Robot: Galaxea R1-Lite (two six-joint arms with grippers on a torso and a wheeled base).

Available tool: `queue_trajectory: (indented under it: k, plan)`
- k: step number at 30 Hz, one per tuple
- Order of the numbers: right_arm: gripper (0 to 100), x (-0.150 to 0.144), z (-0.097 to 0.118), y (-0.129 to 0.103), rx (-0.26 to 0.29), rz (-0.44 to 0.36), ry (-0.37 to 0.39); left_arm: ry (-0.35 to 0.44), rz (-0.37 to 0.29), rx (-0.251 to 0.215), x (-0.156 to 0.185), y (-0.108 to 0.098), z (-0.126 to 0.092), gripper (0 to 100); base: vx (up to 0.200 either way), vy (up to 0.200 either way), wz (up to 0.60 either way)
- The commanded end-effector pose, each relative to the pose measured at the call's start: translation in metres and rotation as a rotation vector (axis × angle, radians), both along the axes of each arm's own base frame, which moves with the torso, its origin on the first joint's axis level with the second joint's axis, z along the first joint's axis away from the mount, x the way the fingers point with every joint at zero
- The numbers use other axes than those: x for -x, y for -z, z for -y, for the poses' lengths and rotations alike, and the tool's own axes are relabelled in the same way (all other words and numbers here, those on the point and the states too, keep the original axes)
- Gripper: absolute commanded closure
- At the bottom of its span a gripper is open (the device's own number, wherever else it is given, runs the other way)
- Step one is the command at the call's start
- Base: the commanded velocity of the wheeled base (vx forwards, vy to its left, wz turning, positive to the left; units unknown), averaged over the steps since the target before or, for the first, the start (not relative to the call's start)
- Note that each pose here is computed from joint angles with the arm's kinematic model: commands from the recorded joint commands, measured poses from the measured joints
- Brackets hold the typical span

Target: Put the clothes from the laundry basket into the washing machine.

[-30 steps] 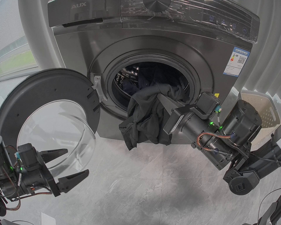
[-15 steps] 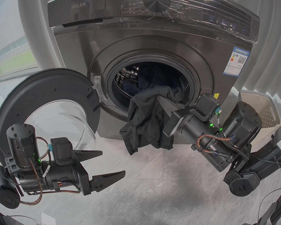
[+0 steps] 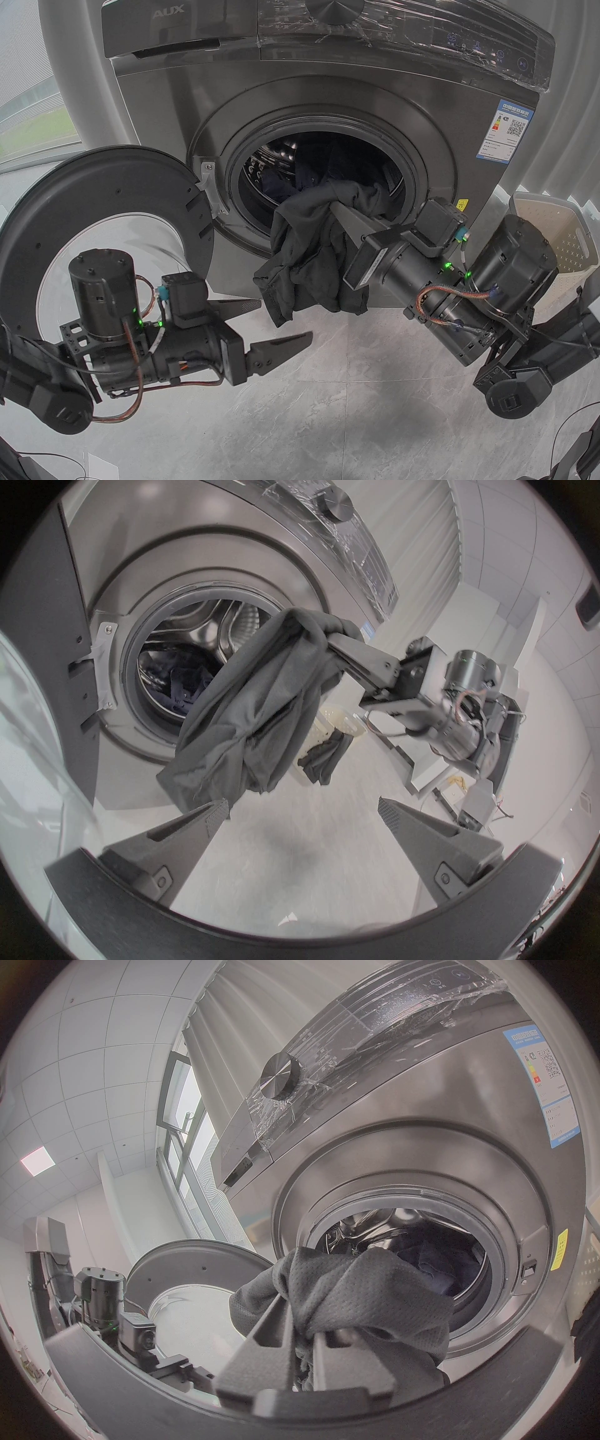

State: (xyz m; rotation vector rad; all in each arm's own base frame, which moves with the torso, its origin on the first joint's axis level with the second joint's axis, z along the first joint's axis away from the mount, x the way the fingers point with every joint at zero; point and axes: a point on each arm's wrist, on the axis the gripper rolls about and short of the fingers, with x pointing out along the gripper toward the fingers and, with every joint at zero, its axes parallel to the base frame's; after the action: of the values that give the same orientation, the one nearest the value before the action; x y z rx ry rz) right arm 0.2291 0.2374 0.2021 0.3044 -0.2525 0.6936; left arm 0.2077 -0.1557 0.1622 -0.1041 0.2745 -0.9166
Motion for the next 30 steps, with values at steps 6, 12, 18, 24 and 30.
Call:
queue_trajectory:
  k: [6, 12, 18, 24, 30]
  plan:
    - [100, 0.000, 0.000, 0.002, 0.001, -0.005, -0.001, -0.042, -0.025, 0.028, -0.044, 0.034, 0.036, 0, 0.000, 0.000, 0.00]
    - [100, 0.001, 0.000, 0.000, -0.008, 0.005, -0.002, -0.048, -0.021, 0.044, -0.056, 0.040, 0.043, 0, 0.000, 0.000, 0.00]
    - [100, 0.002, 0.001, 0.000, -0.008, 0.003, -0.003, -0.083, 0.012, 0.101, -0.068, 0.036, 0.048, 0, 0.000, 0.000, 0.00]
    - [100, 0.003, 0.002, 0.001, -0.004, -0.001, -0.001, -0.130, 0.048, 0.143, -0.079, 0.032, 0.054, 0, 0.000, 0.000, 0.00]
    - [100, 0.001, 0.006, 0.000, -0.005, 0.002, 0.010, -0.172, 0.038, 0.124, -0.078, 0.036, 0.044, 0, 0.000, 0.000, 0.00]
